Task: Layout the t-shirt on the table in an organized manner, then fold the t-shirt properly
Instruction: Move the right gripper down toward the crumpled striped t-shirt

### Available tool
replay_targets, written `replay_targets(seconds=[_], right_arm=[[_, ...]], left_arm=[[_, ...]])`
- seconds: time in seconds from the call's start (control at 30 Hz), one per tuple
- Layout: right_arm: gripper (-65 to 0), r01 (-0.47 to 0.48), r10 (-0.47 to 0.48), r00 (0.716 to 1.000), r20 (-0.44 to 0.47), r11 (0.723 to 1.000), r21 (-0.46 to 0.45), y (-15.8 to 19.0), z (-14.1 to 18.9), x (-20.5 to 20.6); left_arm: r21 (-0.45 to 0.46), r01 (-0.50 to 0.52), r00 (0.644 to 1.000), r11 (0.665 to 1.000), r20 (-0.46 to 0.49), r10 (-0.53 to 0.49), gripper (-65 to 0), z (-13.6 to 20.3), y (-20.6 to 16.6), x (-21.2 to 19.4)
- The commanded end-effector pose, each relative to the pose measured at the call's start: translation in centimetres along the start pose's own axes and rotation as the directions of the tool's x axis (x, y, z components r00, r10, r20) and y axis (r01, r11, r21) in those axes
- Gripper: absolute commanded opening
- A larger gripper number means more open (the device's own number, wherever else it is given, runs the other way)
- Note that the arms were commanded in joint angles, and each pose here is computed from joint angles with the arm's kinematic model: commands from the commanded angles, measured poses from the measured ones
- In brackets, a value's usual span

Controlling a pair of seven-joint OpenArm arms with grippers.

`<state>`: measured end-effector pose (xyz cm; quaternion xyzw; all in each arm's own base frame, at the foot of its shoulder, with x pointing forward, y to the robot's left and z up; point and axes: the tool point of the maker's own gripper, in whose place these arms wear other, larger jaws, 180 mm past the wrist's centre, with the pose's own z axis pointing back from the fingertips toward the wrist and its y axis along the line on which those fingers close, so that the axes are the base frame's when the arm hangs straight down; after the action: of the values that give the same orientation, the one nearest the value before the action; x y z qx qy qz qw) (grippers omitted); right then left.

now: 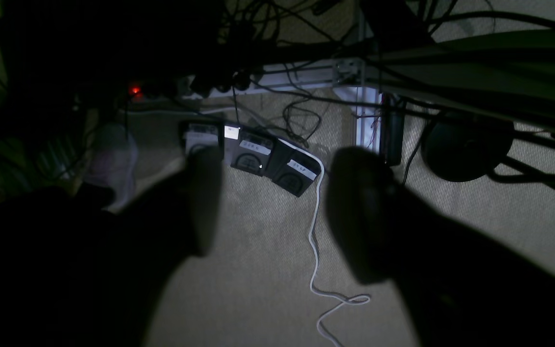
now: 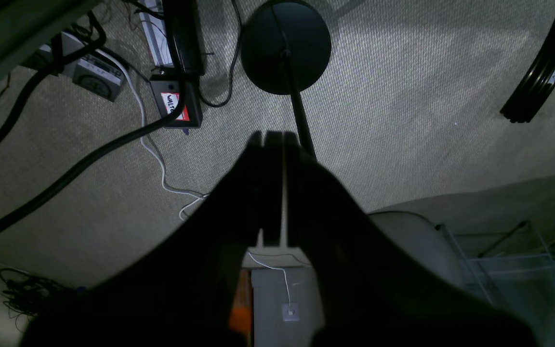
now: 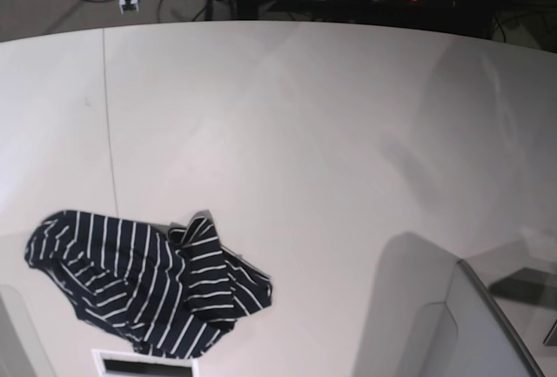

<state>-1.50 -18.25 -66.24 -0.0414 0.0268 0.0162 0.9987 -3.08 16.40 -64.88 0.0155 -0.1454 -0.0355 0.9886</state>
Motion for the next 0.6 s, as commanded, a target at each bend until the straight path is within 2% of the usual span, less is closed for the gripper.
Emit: replay_targets(seconds=[0.0,0.27,0.3,0.33,0.43,0.57], right_arm=[[-64.8,-0.001,0.001,1.0,-0.002,1.0,-0.006,-0.36,0.0,-0.09],[-64.8,-0.001,0.001,1.0,0.001,1.0,-0.006,-0.36,0.01,0.11],[-64.8,-0.001,0.001,1.0,0.001,1.0,-0.006,-0.36,0.01,0.11],[-64.8,-0.001,0.001,1.0,0.001,1.0,-0.006,-0.36,0.01,0.11],[-64.8,-0.001,0.001,1.0,0.001,1.0,-0.006,-0.36,0.01,0.11],[-64.8,-0.001,0.001,1.0,0.001,1.0,-0.006,-0.36,0.01,0.11]], left_arm=[[0.007,0.004,1.0,1.0,0.001,-0.004,-24.4,0.2,0.32,-0.37],[0.007,0.004,1.0,1.0,-0.007,-0.004,-25.2,0.23,0.32,-0.57],[0.007,0.004,1.0,1.0,-0.009,-0.004,-27.6,0.23,0.32,-0.6],[0.007,0.004,1.0,1.0,-0.01,-0.004,-33.2,0.23,0.32,-0.62],[0.007,0.004,1.0,1.0,-0.012,-0.004,-65.0,0.24,0.32,-0.68],[0.007,0.002,1.0,1.0,-0.012,-0.002,-65.0,0.24,0.33,-0.68]])
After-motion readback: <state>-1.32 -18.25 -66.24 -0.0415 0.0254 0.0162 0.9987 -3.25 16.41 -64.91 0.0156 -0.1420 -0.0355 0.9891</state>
